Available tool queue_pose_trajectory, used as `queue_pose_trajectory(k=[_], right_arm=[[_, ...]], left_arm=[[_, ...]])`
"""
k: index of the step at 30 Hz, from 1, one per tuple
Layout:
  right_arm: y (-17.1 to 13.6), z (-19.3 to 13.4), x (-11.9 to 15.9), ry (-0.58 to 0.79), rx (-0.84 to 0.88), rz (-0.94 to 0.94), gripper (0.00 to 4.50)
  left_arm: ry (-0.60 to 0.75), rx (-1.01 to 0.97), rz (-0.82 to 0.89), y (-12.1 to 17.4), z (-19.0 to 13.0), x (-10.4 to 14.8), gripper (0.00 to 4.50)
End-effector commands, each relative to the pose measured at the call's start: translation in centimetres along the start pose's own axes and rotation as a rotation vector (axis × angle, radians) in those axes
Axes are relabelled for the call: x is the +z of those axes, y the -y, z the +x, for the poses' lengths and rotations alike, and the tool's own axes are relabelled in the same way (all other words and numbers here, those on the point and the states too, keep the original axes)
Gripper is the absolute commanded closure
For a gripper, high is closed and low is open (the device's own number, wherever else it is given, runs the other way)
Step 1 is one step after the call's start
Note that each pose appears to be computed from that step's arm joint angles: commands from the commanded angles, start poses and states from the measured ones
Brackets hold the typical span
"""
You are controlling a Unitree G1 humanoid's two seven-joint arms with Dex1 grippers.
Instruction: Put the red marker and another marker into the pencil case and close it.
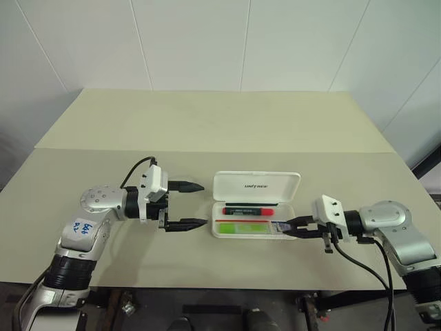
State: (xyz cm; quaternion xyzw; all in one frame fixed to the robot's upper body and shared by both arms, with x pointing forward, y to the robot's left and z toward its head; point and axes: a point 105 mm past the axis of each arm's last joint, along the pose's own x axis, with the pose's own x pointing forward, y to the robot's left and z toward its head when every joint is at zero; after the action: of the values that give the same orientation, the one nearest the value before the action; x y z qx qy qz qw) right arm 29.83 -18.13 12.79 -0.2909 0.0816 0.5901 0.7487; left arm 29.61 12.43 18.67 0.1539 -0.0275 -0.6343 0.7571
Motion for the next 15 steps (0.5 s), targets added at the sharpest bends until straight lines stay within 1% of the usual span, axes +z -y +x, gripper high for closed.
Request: queue_pose_trajectory(k=[1,6,8,12,13,15], right_arm=[[0.6,-0.3,0.8,0.019,-0.019,-0.050,4.13],[0.9,-0.4,0.6,0.027,-0.026,-0.048,4.13],[1.0,-0.5,0.6,0.032,-0.034,-0.048,3.41],[1.3,-0.5,0.7,0.051,-0.052,-0.042,2.13],[1.3,-0.6,0.7,0.057,-0.060,-0.041,1.72],[1.7,-0.8,1.3,0.094,-0.094,-0.015,1.04]], left_arm=[[0.020,0.014,0.036,0.0,-0.4,1.1,0.00],[0.020,0.013,0.039,-0.1,-0.4,1.2,0.00],[0.021,0.012,0.040,-0.2,-0.3,1.2,0.00],[0.023,0.011,0.041,-0.3,-0.2,1.3,0.00],[0.023,0.010,0.041,-0.3,-0.2,1.3,0.00],[0.030,0.007,0.030,-0.3,-0.1,1.3,0.00]])
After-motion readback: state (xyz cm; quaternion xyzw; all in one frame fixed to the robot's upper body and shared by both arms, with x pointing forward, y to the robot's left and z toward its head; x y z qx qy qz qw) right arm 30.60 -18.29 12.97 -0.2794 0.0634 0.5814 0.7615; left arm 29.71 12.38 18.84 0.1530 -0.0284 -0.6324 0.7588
